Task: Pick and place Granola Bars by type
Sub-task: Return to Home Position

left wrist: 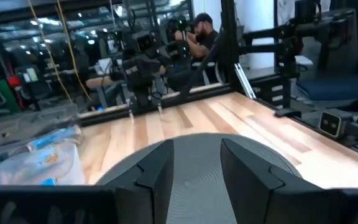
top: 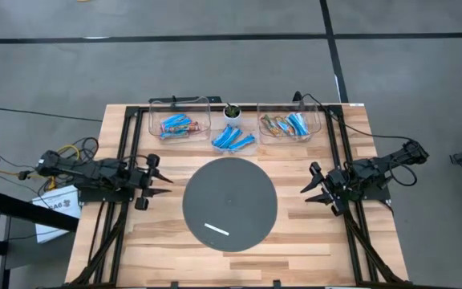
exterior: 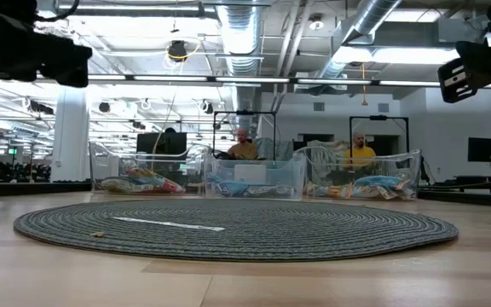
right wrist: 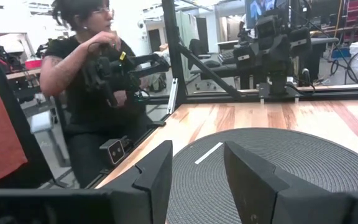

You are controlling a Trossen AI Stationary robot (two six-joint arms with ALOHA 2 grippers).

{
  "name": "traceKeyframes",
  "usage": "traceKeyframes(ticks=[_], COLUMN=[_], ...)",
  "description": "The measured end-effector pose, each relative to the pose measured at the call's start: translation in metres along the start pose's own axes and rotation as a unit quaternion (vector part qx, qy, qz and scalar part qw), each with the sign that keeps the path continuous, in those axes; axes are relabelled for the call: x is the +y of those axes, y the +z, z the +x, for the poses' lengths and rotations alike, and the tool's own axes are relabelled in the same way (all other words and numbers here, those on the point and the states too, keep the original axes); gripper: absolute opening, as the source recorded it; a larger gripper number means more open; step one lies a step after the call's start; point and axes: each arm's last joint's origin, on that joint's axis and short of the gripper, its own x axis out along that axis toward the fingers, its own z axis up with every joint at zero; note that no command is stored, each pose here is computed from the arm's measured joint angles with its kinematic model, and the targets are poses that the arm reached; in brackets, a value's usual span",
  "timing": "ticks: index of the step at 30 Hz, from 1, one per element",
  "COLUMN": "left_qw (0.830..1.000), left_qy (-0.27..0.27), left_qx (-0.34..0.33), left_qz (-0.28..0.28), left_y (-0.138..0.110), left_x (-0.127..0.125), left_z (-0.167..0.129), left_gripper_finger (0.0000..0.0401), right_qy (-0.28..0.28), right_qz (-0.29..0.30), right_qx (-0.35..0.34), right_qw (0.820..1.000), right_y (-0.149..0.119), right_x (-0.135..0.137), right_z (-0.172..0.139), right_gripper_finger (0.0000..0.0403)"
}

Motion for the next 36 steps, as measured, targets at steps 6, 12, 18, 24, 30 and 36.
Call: traceKeyframes(ticks=[6, 12, 18, 24, 30, 36], left_qw=[0.998, 0.998, 0.999, 0.999, 0.999, 0.999], left_qy=[-0.060, -0.062, -0.050, -0.045, -0.045, -0.045], left_qx=[-0.025, -0.026, -0.020, -0.018, -0.018, -0.018], left_qz=[0.002, -0.006, -0.007, -0.008, -0.008, -0.008], left_y=[0.0031, 0.0033, 0.0025, 0.0023, 0.0023, 0.0022], left_x=[-0.0031, -0.0031, -0.0025, -0.0023, -0.0022, -0.0022], left_z=[-0.0006, -0.0006, -0.0004, -0.0004, -0.0004, -0.0004], left_gripper_finger=[0.0126, 0.0126, 0.0126, 0.0126, 0.0126, 0.0126], right_qy=[0.000, 0.000, 0.000, 0.000, 0.000, 0.000], right_qz=[0.000, 0.000, 0.000, 0.000, 0.000, 0.000], right_qx=[0.000, 0.000, 0.000, 0.000, 0.000, 0.000], right_qw=[1.000, 1.000, 1.000, 1.000, 1.000, 1.000], right_y=[0.0000, 0.0000, 0.0000, 0.0000, 0.0000, 0.0000], right_x=[0.0000, 0.0000, 0.0000, 0.0000, 0.0000, 0.0000], right_z=[0.0000, 0.0000, 0.0000, 0.0000, 0.0000, 0.0000], right_gripper_finger=[0.0141, 0.0139, 0.0141, 0.0137, 0.0139, 0.0137])
